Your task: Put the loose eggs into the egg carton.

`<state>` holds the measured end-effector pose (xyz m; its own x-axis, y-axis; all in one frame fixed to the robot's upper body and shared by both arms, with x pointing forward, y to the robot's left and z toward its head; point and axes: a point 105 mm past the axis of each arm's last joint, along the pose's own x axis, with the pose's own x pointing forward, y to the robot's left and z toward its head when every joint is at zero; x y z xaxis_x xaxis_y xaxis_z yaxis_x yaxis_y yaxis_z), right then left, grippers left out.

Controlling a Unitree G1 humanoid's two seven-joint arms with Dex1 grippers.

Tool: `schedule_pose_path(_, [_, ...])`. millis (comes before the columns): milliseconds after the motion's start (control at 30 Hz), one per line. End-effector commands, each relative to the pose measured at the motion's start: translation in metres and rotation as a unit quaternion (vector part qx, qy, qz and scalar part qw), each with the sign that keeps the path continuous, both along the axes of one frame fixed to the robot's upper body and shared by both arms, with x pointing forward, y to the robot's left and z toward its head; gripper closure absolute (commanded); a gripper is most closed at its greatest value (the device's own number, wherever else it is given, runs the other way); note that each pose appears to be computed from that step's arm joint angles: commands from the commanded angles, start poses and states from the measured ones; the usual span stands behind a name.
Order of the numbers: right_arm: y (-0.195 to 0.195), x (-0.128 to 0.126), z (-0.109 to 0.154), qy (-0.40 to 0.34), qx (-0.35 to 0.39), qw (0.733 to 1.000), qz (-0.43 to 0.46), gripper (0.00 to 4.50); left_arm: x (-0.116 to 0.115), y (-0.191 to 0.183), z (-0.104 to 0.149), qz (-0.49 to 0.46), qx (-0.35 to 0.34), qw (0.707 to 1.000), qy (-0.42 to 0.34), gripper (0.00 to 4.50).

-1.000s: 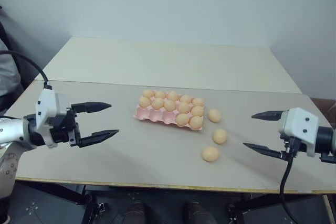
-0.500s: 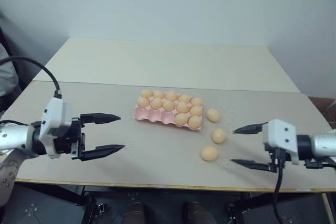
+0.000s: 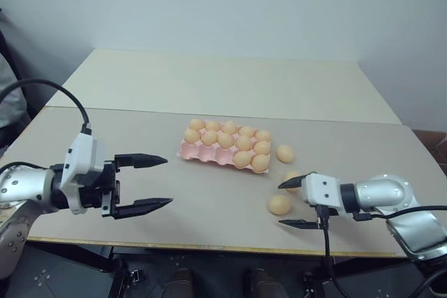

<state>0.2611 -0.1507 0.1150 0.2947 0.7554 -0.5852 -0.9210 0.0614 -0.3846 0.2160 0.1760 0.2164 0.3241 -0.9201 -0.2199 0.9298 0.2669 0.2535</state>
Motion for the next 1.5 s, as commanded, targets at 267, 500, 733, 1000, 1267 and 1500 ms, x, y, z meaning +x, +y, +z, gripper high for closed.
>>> schedule_pose_path(267, [0.006,0.013,-0.004,-0.020,-0.009,1.000,0.012,0.18,-0.001,0.000,0.004,0.008,0.017,0.999,-0.027,0.00])
schedule_pose_path(500, [0.009,0.013,-0.005,-0.018,-0.003,1.000,0.016,2.32,0.000,0.003,0.002,0.021,0.028,0.999,-0.029,0.00])
schedule_pose_path(733, [0.009,0.010,0.003,-0.033,-0.007,0.999,0.023,2.32,0.001,0.004,-0.002,0.027,0.031,0.999,-0.028,0.00])
schedule_pose_path(1000, [0.064,0.028,0.064,-0.138,0.107,0.983,0.051,2.32,0.005,0.014,-0.005,0.056,0.035,0.997,-0.035,0.00])
schedule_pose_path(1267, [0.117,0.073,0.072,-0.168,0.139,0.975,0.043,2.32,0.008,0.023,-0.007,0.085,0.035,0.995,-0.041,0.00])
schedule_pose_path(1500, [0.135,0.100,0.053,-0.154,0.132,0.979,0.022,2.32,0.004,0.020,-0.009,0.107,0.022,0.993,-0.047,0.00])
